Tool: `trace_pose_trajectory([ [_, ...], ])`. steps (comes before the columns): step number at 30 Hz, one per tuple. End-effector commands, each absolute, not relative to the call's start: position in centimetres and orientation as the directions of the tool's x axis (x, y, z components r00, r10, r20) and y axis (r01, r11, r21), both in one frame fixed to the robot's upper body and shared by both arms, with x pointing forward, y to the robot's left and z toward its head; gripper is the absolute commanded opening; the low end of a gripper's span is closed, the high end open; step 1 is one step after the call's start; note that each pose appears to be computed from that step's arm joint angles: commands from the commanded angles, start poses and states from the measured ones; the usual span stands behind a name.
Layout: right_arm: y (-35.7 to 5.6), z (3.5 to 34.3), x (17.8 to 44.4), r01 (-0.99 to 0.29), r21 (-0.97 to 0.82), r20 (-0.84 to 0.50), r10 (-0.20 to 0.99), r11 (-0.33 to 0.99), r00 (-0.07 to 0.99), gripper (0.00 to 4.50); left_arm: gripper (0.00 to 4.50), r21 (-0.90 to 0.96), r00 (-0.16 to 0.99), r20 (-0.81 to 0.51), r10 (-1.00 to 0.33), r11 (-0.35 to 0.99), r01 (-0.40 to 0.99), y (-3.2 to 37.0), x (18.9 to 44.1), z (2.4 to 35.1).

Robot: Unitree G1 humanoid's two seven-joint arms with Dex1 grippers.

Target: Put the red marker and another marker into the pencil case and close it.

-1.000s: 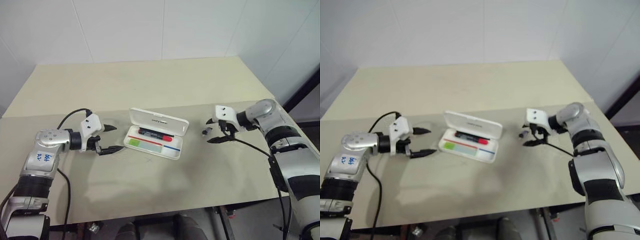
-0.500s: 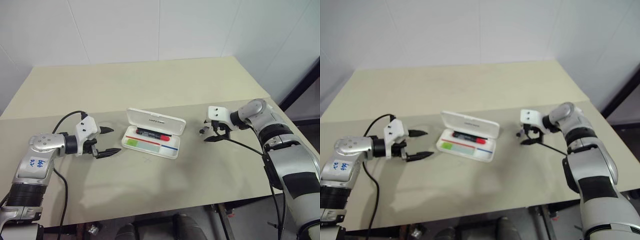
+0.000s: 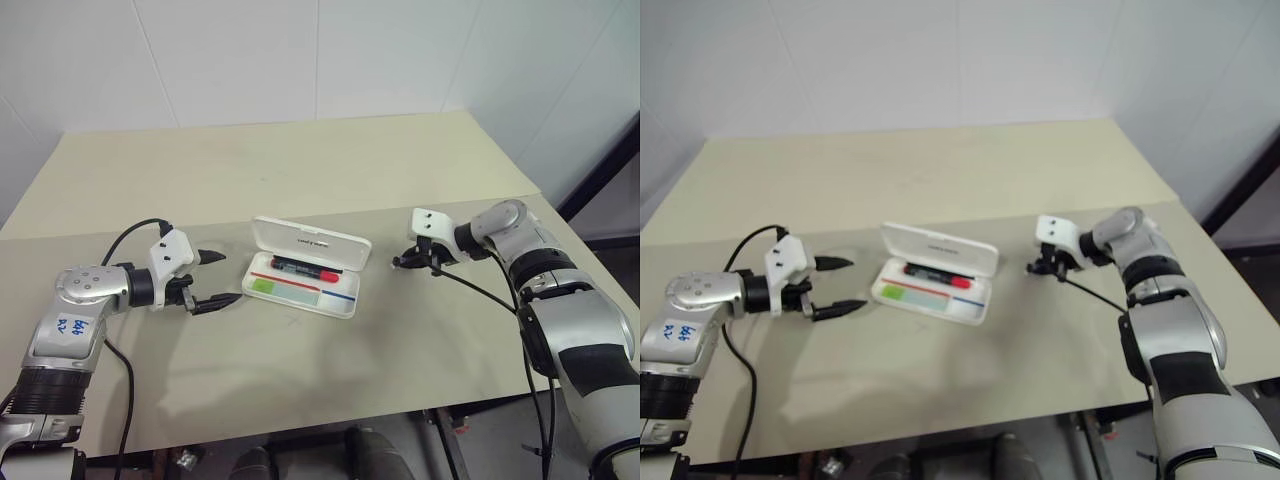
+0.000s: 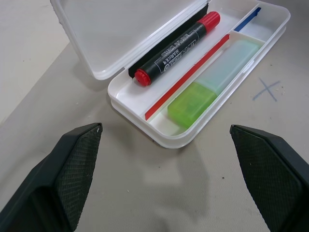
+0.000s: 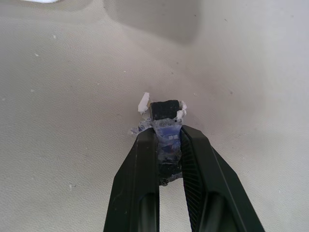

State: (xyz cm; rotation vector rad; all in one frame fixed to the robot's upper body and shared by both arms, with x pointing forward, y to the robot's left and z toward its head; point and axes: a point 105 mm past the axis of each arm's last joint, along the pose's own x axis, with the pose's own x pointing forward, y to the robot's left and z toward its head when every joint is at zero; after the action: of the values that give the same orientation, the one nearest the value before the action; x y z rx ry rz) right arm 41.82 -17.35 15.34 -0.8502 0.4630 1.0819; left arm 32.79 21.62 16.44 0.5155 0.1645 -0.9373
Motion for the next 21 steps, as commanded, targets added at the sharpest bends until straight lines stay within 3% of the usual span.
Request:
trace_pose_trajectory([
  [1, -17.0, 16.8, 41.8, -0.901, -0.389, -0.664, 0.619, 0.194, 0.42, 0.33, 4.5, 0.385, 0.606, -0.32, -0.728, 0.485, 0.785, 21.9, 32.7, 17.6],
  [13, -17.9, 18.7, 42.1, -0.832, -0.5, -0.535, 0.671, 0.239, 0.514, 0.33, 4.5, 0.392, 0.582, -0.269, -0.767, 0.465, 0.794, 21.4, 33.6, 18.4],
  [21, -19.9, 19.3, 42.0, -0.765, -0.568, -0.475, 0.637, 0.304, 0.607, 0.33, 4.5, 0.409, 0.587, -0.25, -0.77, 0.465, 0.785, 21.3, 34.7, 18.8],
])
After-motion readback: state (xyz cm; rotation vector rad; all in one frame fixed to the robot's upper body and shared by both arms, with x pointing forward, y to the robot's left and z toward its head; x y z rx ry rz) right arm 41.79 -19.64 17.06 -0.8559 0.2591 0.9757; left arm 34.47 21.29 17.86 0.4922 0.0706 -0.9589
